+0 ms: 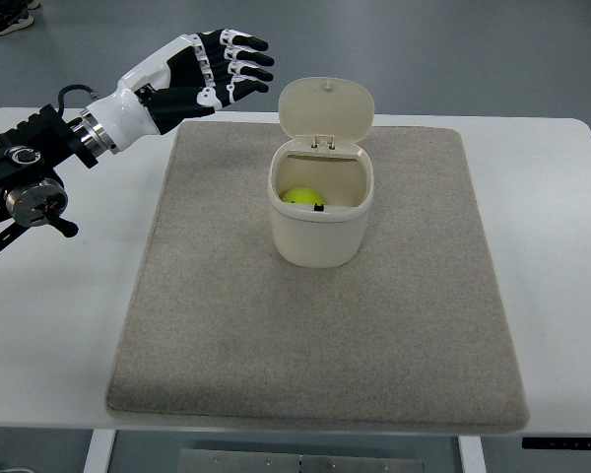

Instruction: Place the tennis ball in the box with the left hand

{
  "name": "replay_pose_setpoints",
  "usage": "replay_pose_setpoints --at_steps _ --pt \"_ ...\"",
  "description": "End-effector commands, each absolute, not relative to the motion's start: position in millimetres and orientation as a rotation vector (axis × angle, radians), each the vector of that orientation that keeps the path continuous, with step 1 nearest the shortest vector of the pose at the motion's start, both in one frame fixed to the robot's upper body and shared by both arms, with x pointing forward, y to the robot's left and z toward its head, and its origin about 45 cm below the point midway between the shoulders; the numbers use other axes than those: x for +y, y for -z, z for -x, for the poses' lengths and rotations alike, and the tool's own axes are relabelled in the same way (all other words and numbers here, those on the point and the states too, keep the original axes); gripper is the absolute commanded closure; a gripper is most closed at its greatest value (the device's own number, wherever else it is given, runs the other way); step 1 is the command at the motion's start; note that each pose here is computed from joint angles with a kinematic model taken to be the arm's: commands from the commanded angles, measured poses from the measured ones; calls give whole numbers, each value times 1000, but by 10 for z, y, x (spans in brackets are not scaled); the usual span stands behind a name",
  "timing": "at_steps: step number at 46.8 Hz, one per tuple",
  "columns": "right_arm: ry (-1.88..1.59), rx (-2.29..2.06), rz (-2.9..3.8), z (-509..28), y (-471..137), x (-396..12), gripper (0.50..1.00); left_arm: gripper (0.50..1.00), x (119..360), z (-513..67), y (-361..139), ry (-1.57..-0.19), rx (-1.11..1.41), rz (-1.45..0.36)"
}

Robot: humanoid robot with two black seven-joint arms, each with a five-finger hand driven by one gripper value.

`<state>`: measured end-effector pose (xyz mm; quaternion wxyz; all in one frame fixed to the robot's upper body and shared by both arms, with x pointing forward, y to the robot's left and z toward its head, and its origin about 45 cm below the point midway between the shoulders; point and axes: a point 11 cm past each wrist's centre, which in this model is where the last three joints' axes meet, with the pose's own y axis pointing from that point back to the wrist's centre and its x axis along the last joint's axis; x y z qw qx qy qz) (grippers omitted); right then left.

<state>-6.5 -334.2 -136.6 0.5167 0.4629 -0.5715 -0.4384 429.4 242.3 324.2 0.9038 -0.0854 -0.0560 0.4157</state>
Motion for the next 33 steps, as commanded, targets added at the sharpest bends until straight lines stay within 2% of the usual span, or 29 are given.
replay_pose_setpoints --at_steps 1,16,22,26,28,31,33 --pt "1052 -1373 -1111 65 1366 -3343 599 827 2549 -4396 -3155 -941 -88 190" --pt "1053 -1372 -1112 65 1366 -3342 599 802 2821 -4752 -2817 -1175 20 232" --pt "1053 -1372 -1112 65 1366 -3342 599 784 2826 -4870 -2739 -1236 55 253" --pt "1052 -1373 -1110 65 1366 -3343 597 759 2833 -4911 -2633 -1273 88 259" --pt "1053 -1372 -1112 65 1366 -3342 599 729 2836 -4925 -2614 -1284 96 263" --pt "1052 -1373 -1110 65 1366 -3343 599 724 2842 -4941 -2616 -1294 104 273" --pt "1053 -1372 -1112 65 1366 -3342 599 699 2870 -4951 -2627 -1305 114 289"
